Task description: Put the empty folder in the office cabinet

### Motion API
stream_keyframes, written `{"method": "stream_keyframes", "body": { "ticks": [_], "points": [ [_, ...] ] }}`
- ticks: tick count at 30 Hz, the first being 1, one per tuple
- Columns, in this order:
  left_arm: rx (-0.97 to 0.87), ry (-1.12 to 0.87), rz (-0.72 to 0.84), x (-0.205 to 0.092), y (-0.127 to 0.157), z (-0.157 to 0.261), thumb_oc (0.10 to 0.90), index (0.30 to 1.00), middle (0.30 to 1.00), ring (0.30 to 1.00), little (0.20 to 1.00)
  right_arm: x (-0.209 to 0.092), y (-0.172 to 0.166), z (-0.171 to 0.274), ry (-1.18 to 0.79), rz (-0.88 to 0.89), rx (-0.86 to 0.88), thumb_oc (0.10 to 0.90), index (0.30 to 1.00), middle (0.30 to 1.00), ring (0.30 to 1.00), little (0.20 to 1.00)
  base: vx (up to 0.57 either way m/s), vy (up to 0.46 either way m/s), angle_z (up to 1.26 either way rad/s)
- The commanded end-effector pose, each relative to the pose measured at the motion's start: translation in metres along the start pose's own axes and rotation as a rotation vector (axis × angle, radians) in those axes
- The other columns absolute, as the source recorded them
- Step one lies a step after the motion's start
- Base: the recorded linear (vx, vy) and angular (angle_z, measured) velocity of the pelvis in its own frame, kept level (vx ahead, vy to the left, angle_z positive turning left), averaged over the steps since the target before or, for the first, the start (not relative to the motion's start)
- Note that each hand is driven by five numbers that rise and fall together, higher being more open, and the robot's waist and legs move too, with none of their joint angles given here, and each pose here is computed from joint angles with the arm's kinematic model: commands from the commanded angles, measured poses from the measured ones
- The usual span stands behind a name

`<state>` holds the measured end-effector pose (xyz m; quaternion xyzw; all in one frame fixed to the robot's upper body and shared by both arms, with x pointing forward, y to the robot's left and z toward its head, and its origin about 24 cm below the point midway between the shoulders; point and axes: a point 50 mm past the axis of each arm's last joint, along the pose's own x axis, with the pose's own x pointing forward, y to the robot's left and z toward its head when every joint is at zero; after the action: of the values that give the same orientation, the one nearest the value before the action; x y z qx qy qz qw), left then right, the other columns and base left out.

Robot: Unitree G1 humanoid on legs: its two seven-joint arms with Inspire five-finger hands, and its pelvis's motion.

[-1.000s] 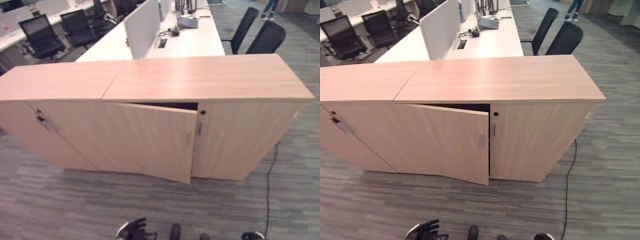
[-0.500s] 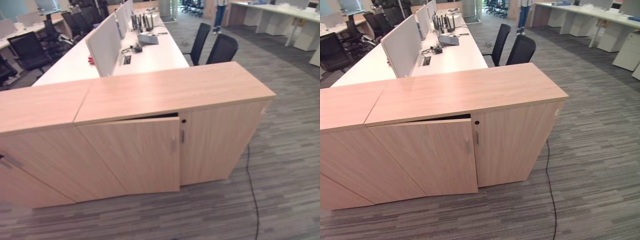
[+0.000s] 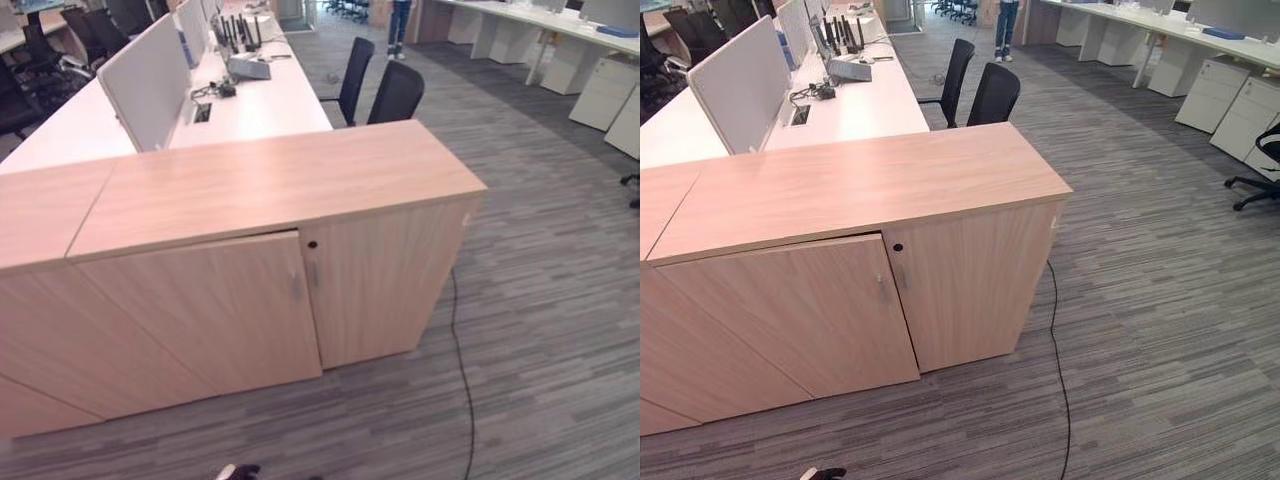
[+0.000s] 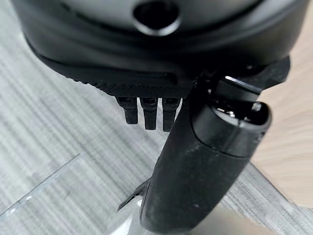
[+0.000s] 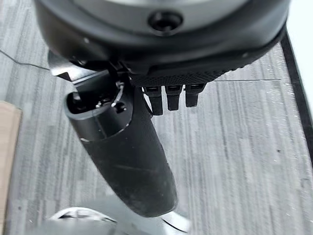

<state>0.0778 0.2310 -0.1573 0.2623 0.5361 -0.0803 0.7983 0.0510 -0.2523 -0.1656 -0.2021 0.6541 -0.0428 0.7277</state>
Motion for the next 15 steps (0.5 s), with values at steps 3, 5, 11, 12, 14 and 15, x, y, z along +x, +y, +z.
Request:
{"method": "stream_keyframes", "body": {
  "ticks": [3,5,11,12,14,15],
  "points": [
    [-0.021,-0.006,-0.046,0.008,-0.01,0.016,0.8,0.9,0.9,0.9,0.9,0.001,-0.016,0.019,-0.041,-0.05,-0.143,0.8,0.9,0.9,0.9,0.9,0.03,-0.014,0.0],
    [-0.066,0.069,-0.062,0.006,-0.012,0.0,0.8,0.9,0.9,0.9,0.9,0.001,-0.019,0.022,-0.052,-0.045,-0.181,0.8,0.9,0.9,0.9,0.9,0.03,-0.008,-0.03],
    [-0.161,0.173,-0.036,0.0,-0.008,-0.026,0.8,0.9,0.9,0.9,0.9,0.001,-0.021,0.018,-0.046,-0.03,-0.198,0.8,0.9,0.9,0.9,0.9,0.02,-0.011,-0.09],
    [-0.187,0.191,-0.031,-0.001,-0.008,-0.031,0.8,0.9,0.9,0.9,0.9,0.001,-0.021,0.014,-0.032,-0.026,-0.173,0.8,0.9,0.9,0.9,0.9,0.0,0.0,0.0],
    [-0.196,0.191,-0.035,-0.001,-0.01,-0.031,0.8,0.9,0.9,0.9,0.9,0.001,-0.02,0.012,-0.025,-0.022,-0.163,0.8,0.9,0.9,0.9,0.9,0.0,0.0,0.0],
    [-0.198,0.192,-0.036,-0.001,-0.01,-0.031,0.8,0.9,0.9,0.9,0.9,0.001,-0.018,0.01,-0.02,-0.02,-0.157,0.8,0.9,0.9,0.9,0.9,0.0,0.0,0.0]
  ]
}}
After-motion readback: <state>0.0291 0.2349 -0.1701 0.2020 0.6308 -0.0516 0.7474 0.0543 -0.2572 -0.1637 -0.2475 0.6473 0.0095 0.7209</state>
